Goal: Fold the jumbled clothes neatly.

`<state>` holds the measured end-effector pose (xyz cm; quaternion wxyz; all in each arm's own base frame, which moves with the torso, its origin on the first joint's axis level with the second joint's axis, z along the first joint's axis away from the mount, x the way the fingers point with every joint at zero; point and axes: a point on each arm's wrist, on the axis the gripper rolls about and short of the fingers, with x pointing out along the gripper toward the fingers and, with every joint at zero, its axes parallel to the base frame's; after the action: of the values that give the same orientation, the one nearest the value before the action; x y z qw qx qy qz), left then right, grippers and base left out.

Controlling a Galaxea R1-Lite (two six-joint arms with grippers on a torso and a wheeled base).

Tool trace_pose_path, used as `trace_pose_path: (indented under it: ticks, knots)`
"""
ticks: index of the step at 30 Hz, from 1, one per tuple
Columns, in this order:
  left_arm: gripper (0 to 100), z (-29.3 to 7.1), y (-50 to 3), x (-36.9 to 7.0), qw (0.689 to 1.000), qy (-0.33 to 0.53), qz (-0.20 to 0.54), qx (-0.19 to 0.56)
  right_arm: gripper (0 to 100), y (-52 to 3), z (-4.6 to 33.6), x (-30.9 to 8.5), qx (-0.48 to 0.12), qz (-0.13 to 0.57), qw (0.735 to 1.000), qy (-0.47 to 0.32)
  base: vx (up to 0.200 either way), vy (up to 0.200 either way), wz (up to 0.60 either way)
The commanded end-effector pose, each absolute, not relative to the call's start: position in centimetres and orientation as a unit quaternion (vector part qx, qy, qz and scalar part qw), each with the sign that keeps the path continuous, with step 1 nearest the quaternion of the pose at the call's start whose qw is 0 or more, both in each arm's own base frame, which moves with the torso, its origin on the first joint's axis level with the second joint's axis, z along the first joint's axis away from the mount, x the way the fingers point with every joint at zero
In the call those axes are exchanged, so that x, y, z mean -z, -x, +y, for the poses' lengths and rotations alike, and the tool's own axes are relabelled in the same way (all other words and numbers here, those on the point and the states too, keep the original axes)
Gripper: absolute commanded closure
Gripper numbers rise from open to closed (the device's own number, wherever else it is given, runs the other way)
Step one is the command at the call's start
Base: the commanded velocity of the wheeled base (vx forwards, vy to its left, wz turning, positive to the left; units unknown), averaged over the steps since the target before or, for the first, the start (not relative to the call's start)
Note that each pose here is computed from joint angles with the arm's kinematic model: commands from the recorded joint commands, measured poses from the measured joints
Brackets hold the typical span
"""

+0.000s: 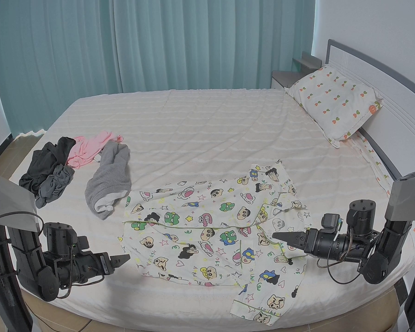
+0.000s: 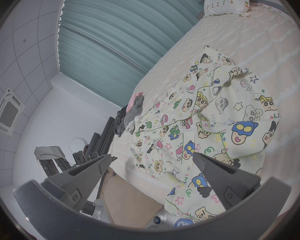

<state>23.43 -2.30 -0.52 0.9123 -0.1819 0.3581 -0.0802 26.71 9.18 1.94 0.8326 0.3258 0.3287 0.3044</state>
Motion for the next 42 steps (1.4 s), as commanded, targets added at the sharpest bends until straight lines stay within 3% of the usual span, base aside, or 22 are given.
trace_pose_path:
  ticks: [1, 15, 27, 36, 42]
  knots:
    - [0, -2.5, -23.3, 0.5, 0.911, 0.184, 0.359, 0.083, 0, -26.6, 9.3, -1.8, -0.306, 0.332, 0.831, -0.325, 0.0, 0.0, 0.0]
    - [0, -3.8, -22.4, 0.7, 0.9, 0.191, 0.38, 0.098, 0, -26.6, 9.4, -1.8, -0.307, 0.332, 0.831, -0.324, 0.0, 0.0, 0.0]
    - [0, -3.8, -22.5, 0.7, 0.901, 0.191, 0.377, 0.094, 0, -26.5, 9.6, -1.8, -0.309, 0.334, 0.83, -0.323, -0.2, 0.0, 0.0]
    - [0, -4.0, -23.4, 0.5, 0.904, 0.216, 0.361, 0.075, 0, -26.5, 9.6, -1.7, -0.309, 0.335, 0.829, -0.323, 0.0, 0.0, 0.0]
    - [0, -4.0, -23.7, 0.4, 0.905, 0.22, 0.357, 0.072, 0, -26.4, 9.6, -1.7, -0.309, 0.337, 0.829, -0.323, 0.0, 0.2, 0.0]
